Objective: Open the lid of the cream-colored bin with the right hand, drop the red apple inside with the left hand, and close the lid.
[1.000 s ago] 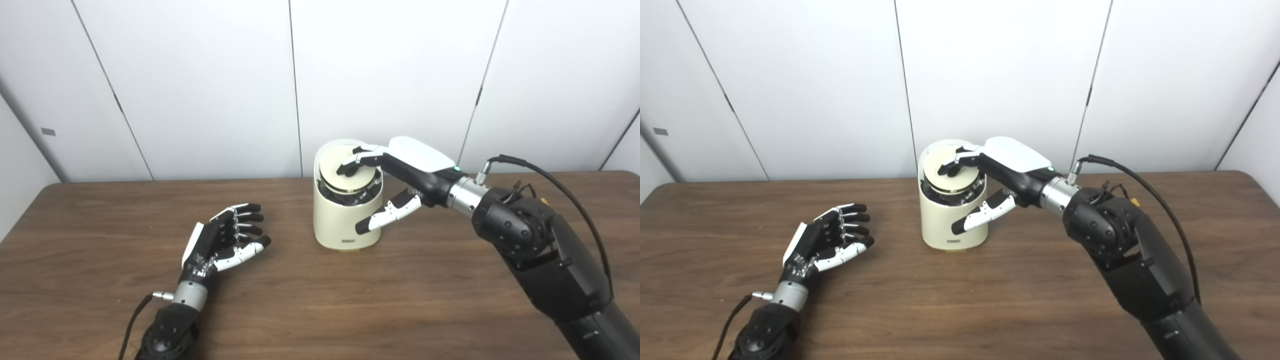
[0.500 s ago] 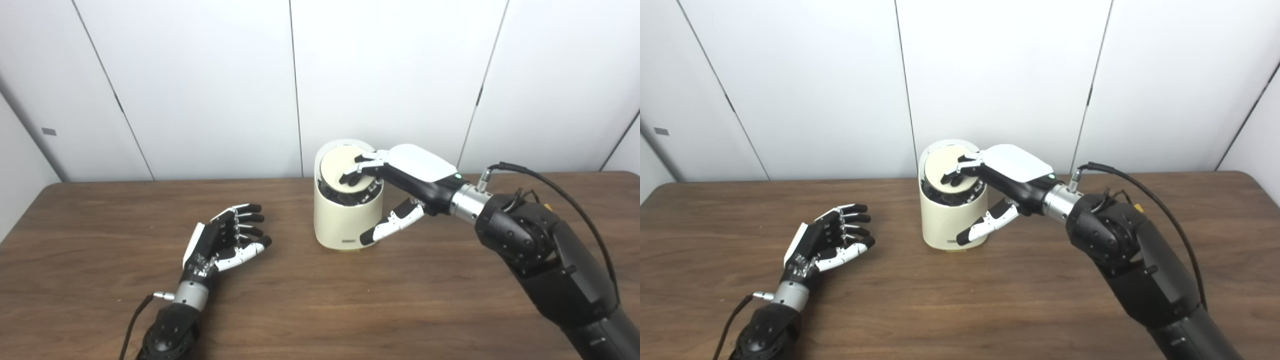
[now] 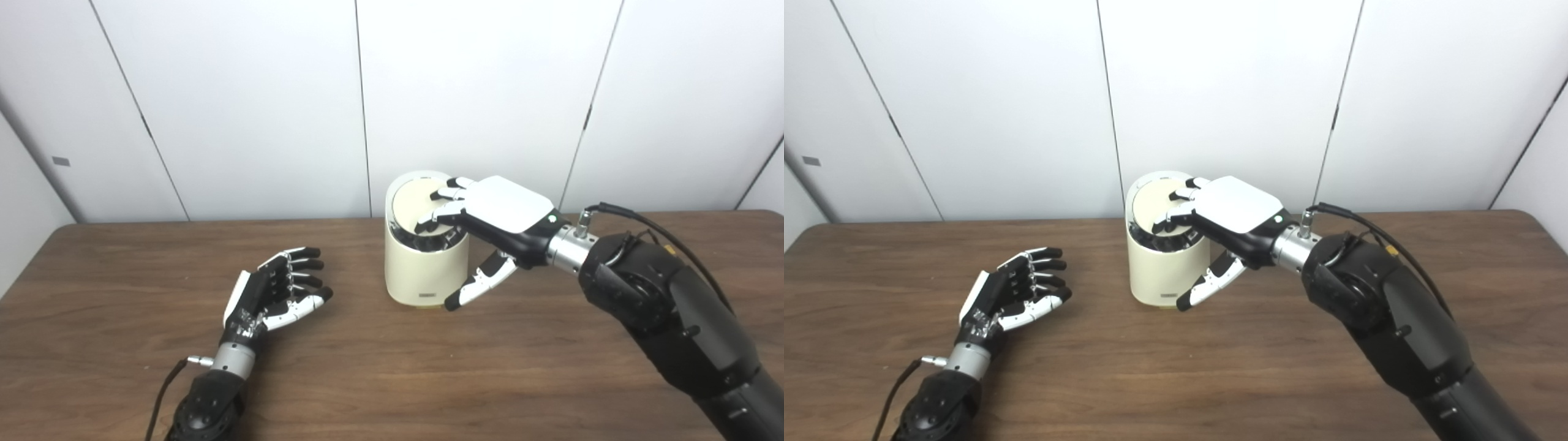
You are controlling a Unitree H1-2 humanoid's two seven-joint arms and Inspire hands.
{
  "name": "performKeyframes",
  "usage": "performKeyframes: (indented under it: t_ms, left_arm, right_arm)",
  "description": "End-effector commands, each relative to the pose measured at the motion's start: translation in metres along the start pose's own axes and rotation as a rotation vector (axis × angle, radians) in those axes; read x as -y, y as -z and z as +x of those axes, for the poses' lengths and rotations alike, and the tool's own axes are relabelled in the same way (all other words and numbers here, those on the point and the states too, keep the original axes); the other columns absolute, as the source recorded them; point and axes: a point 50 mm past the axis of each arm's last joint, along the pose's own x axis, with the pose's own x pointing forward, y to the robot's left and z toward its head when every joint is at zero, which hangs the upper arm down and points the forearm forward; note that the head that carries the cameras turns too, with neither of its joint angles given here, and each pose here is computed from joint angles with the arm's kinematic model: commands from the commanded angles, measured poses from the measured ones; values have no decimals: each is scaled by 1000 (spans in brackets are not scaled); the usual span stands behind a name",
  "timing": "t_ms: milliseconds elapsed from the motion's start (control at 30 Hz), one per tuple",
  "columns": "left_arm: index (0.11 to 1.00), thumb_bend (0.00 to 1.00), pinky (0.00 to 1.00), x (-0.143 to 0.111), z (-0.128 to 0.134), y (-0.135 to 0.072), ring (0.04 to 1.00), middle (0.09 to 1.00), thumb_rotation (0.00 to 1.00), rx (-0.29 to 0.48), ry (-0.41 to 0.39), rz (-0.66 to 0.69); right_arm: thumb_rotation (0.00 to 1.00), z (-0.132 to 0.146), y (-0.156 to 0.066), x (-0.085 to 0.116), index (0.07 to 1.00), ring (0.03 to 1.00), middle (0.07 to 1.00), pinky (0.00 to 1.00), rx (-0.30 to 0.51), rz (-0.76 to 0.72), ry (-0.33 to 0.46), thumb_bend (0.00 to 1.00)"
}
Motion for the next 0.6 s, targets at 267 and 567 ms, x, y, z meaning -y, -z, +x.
performKeyframes:
  t_ms: [267, 567]
  left_arm:
    - [740, 616, 492, -3, 10, -20, 605, 701, 37, 73, -10, 14]
    - [738, 627, 485, -4, 10, -20, 599, 694, 41, 70, -9, 13]
  right_arm:
    - [593, -3, 6, 12, 776, 916, 743, 975, 8, 14, 37, 727]
    - [527, -17, 16, 31, 850, 923, 852, 853, -68, 349, 292, 666]
